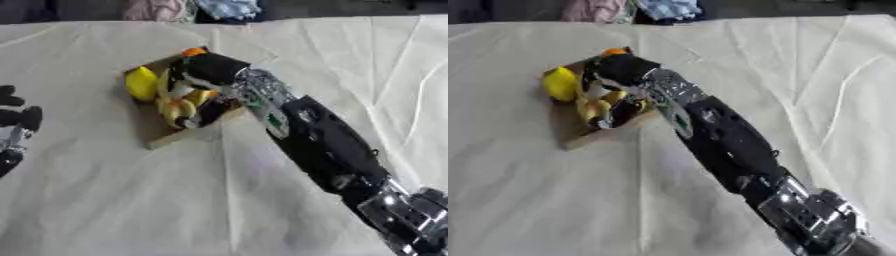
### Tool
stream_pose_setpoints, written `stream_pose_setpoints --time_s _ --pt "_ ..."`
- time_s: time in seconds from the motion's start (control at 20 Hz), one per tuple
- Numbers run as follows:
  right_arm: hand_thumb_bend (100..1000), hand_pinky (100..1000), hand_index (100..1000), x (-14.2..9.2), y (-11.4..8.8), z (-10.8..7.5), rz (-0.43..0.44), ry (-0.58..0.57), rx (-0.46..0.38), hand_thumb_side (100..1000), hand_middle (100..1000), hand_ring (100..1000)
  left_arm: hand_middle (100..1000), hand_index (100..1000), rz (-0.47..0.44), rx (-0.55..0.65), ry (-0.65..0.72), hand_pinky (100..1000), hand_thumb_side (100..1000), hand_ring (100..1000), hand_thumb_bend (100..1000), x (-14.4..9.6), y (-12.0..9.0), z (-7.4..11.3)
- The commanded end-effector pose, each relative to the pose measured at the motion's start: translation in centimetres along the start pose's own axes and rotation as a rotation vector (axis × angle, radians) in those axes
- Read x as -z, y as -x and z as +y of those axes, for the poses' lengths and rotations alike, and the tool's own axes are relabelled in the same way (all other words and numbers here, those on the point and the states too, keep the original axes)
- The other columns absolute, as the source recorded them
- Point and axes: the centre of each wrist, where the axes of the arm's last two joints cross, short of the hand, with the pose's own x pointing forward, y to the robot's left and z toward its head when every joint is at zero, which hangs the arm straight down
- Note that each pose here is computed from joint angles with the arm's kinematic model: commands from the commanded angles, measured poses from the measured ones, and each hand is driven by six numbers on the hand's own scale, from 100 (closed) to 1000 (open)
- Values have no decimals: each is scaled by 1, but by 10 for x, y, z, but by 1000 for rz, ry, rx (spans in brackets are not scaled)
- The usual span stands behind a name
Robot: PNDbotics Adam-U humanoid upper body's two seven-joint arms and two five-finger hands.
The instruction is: Pick up objects on the table and place them in the box.
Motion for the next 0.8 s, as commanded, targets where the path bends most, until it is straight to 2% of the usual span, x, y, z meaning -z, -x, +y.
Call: stream_pose_setpoints --time_s 0.05,0.2,0.45,0.65,0.7,0.8 --pt "434 750 785 -2 4 -15 18 50 -14 438 764 756 607 769 -37 5 -5 663 450 566 515 3 -9 3" --pt "458 742 821 -6 7 -21 41 100 21 499 769 754 606 768 -37 6 -8 663 449 564 517 3 -9 4" --pt "447 736 835 -15 14 -34 88 197 69 521 775 753 604 767 -39 5 -16 661 447 562 520 3 -9 5" --pt "335 731 839 -27 19 -48 104 279 117 434 789 758 599 763 -51 -7 -32 649 442 557 525 4 -11 6" --pt "286 724 832 -31 21 -50 107 299 147 395 787 755 598 763 -52 -9 -34 646 443 556 525 3 -11 6" --pt "236 711 821 -39 24 -55 108 349 233 384 781 747 599 763 -49 -10 -37 646 443 556 527 3 -10 7"
